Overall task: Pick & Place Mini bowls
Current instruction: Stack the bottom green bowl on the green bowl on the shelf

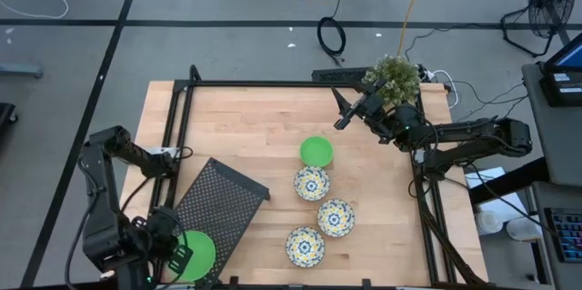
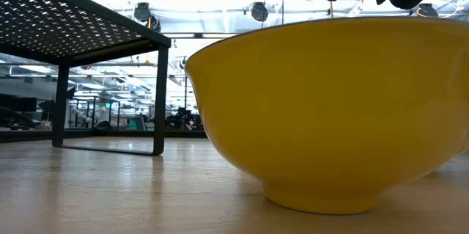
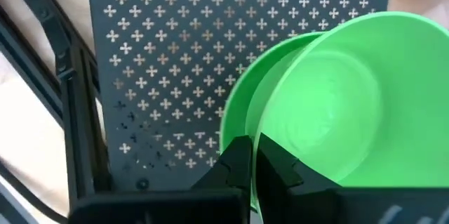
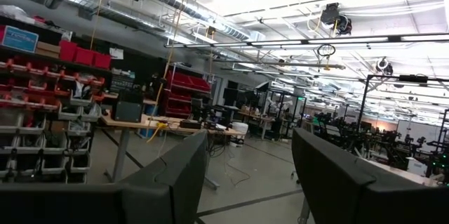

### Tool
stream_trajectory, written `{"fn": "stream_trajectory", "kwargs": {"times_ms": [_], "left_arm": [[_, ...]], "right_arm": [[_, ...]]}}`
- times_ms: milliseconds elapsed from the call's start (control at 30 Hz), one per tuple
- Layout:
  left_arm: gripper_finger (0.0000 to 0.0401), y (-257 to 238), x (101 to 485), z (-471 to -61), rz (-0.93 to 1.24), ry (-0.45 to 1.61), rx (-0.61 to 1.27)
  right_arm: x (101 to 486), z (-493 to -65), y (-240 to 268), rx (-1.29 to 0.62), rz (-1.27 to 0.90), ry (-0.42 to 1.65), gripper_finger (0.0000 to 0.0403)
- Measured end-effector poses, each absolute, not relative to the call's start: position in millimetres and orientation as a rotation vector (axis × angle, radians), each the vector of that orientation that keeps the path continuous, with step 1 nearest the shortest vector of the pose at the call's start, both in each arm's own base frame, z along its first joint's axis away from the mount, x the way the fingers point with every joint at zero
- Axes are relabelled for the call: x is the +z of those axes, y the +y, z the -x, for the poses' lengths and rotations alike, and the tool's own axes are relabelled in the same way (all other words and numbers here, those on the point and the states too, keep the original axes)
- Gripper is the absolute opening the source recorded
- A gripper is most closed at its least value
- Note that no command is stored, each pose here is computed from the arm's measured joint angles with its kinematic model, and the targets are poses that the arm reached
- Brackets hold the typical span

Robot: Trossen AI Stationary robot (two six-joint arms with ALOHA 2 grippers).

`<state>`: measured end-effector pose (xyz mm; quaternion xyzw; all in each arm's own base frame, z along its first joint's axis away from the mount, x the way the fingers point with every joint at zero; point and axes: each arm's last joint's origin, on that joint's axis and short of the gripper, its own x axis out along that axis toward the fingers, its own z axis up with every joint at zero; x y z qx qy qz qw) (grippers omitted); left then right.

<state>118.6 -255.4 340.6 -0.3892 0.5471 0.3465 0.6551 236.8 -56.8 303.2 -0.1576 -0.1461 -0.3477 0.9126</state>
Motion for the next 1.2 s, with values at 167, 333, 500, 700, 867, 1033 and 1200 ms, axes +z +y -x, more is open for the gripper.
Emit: {"fn": "stream_trajectory", "kwargs": {"times_ms": [167, 333, 500, 700, 867, 1033, 1200], "left_arm": [[0.0003, -255.1, 334.9, -117.4, 0.870, 1.257, 0.814], [0.0019, -255.1, 334.8, -117.6, 0.874, 1.255, 0.817], [0.0022, -255.1, 334.8, -117.6, 0.870, 1.257, 0.813], [0.0008, -255.1, 334.8, -117.6, 0.874, 1.255, 0.817], [0.0034, -255.0, 334.9, -117.7, 0.911, 1.235, 0.847], [0.0096, -254.9, 334.9, -117.9, 0.924, 1.224, 0.857], [0.0151, -254.4, 335.7, -117.6, 0.927, 1.225, 0.854]], "right_arm": [[303.2, -236.8, -56.8, -0.716, 0.325, -0.301, 0.0196], [303.2, -236.8, -56.7, -0.716, 0.325, -0.301, 0.0196], [303.2, -236.8, -56.8, -0.716, 0.325, -0.301, 0.0196], [303.2, -236.8, -56.7, -0.716, 0.325, -0.300, 0.0196], [303.1, -236.8, -56.8, -0.716, 0.325, -0.300, 0.0196], [303.1, -236.8, -56.7, -0.716, 0.325, -0.300, 0.0196], [303.1, -236.8, -56.8, -0.716, 0.325, -0.300, 0.0196]]}}
